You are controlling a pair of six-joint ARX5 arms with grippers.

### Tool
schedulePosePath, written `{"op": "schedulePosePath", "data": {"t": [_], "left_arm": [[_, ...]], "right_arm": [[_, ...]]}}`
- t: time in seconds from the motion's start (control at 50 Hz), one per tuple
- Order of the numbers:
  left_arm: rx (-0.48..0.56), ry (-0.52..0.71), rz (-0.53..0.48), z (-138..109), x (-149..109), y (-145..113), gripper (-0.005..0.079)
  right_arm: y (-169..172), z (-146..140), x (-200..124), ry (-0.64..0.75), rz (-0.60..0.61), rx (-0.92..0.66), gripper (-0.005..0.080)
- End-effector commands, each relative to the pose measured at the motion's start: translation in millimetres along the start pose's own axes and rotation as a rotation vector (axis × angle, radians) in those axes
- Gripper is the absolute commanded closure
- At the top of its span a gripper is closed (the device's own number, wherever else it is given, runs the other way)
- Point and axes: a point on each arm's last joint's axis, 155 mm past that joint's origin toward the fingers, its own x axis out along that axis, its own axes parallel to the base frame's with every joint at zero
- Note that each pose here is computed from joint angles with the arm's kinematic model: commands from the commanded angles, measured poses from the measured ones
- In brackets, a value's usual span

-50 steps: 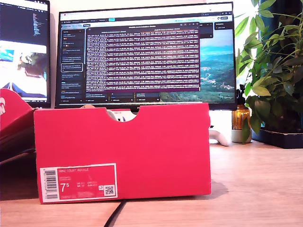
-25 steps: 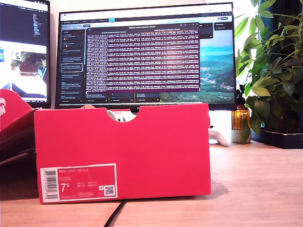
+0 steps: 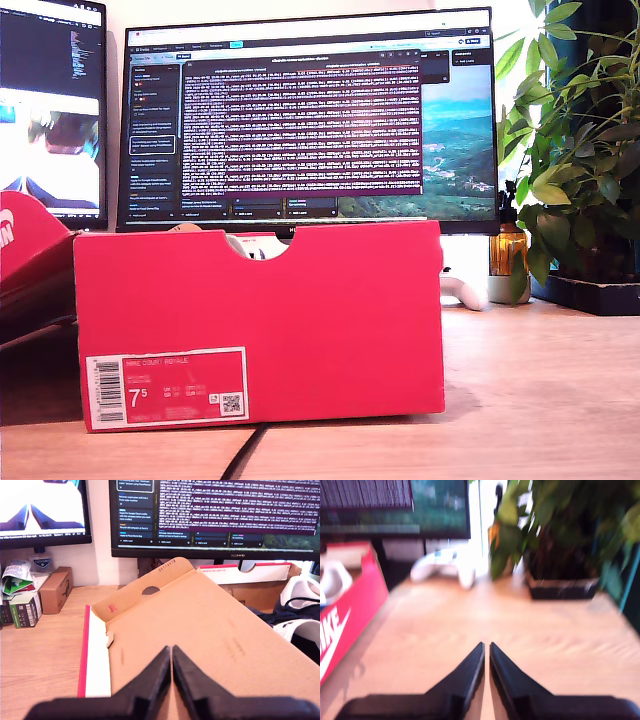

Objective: Pack the blue shoes by picking the first shoe and placing it inside the red shoebox, left side, then picking and rotating the second shoe and placing it in the shoebox

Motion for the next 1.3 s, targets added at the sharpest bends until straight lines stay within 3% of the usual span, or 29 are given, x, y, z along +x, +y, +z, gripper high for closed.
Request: {"op": "schedulePosePath", "data": {"t": [0.0,0.5,0.7,0.94,1.28], "left_arm": [[0.004,0.024,0.003,-14,1,2,0.0762],[-0.005,0.056,-0.033,-22,1,-4,0.0762],[-0.011,0.086,-0.065,-30,-3,-11,0.0762],[-0.005,0.101,0.044,-36,-7,9,0.0762],[-0.016,0.126,0.064,-42,-8,12,0.0762]], "right_arm": [[2,-15,0,0.031,0.006,0.006,0.0765],[16,-50,-14,0.146,0.055,-0.001,0.0765],[16,-50,-14,0.15,0.048,0.121,0.0765],[16,-50,-14,0.15,0.048,0.122,0.0765],[16,-50,-14,0.149,0.048,0.122,0.0765]]}}
